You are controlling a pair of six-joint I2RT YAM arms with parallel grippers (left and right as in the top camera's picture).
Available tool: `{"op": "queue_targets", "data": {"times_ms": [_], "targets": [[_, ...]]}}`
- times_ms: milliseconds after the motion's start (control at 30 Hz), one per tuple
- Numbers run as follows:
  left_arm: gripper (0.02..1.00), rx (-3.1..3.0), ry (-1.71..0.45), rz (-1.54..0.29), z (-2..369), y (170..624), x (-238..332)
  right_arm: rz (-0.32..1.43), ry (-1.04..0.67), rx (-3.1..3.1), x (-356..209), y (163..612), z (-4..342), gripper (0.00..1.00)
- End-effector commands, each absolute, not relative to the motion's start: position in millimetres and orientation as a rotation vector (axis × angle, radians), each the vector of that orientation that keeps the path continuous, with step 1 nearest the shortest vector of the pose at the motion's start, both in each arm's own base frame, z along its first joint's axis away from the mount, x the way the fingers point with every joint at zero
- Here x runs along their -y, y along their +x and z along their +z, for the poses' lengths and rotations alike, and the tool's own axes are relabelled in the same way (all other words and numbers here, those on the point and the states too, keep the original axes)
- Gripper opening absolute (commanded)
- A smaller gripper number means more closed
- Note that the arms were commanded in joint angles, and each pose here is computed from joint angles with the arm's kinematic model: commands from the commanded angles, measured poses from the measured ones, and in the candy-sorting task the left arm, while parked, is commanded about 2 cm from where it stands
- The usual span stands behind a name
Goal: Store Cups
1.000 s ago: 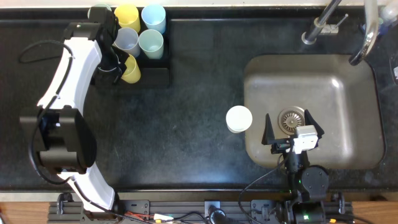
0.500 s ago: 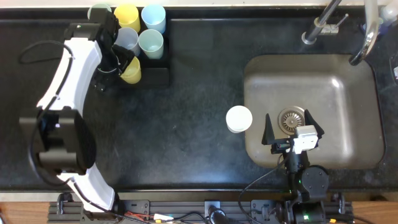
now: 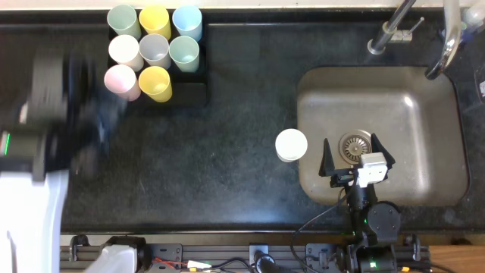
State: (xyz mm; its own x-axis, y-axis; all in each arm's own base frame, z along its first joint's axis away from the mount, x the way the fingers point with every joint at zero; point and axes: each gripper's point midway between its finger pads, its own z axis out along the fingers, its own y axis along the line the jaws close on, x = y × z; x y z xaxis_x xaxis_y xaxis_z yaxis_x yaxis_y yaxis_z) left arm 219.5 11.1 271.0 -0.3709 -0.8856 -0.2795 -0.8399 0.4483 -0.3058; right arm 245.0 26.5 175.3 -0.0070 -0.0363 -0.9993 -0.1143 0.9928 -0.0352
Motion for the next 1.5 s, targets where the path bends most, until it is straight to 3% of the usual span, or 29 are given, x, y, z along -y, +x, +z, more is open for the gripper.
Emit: {"op": "queue_targets", "data": {"times_ms": [33, 133, 233, 267, 367, 467, 500, 633, 867, 1033, 1500], "targets": [[0.998, -2.345, -1.503, -0.072, 205, 131, -20, 0.06, -0.122, -1.578, -27, 245, 172, 0.998], [0.998, -2.219, -1.498, -0.176, 135, 113, -24, 0.06, -0.122, -1.578, -27, 245, 172, 0.996], [0.998, -2.044, -1.319, -0.306, 119, 157, -28, 0.06, -0.122, -1.578, -27, 245, 172, 0.996], [1.0, -1.907, -1.039, -0.349, 139, 201, -29, 0.06, -0.122, -1.578, -27, 245, 172, 0.998], [0.998, -1.579, -0.493, -0.272, 218, 252, -23, 0.06, -0.122, -1.578, -27, 245, 172, 0.998], [0.998, -1.23, -0.084, -0.088, 293, 244, -3, 0.06, -0.122, -1.578, -27, 245, 172, 0.996], [0.998, -1.207, -0.03, -0.039, 296, 242, -1, 0.06, -0.122, -1.578, -27, 245, 172, 0.998], [0.998, -1.302, 0.03, 0.042, 270, 244, -1, 0.06, -0.122, -1.578, -27, 245, 172, 0.996], [0.996, -1.607, 0.033, 0.051, 185, 244, -2, 0.06, -0.122, -1.578, -27, 245, 172, 0.996], [0.998, -1.683, 0.034, 0.049, 155, 243, -2, 0.06, -0.122, -1.578, -27, 245, 172, 0.996], [0.998, -1.675, 0.033, 0.05, 156, 244, -3, 0.06, -0.122, -1.578, -27, 245, 172, 0.998]]}}
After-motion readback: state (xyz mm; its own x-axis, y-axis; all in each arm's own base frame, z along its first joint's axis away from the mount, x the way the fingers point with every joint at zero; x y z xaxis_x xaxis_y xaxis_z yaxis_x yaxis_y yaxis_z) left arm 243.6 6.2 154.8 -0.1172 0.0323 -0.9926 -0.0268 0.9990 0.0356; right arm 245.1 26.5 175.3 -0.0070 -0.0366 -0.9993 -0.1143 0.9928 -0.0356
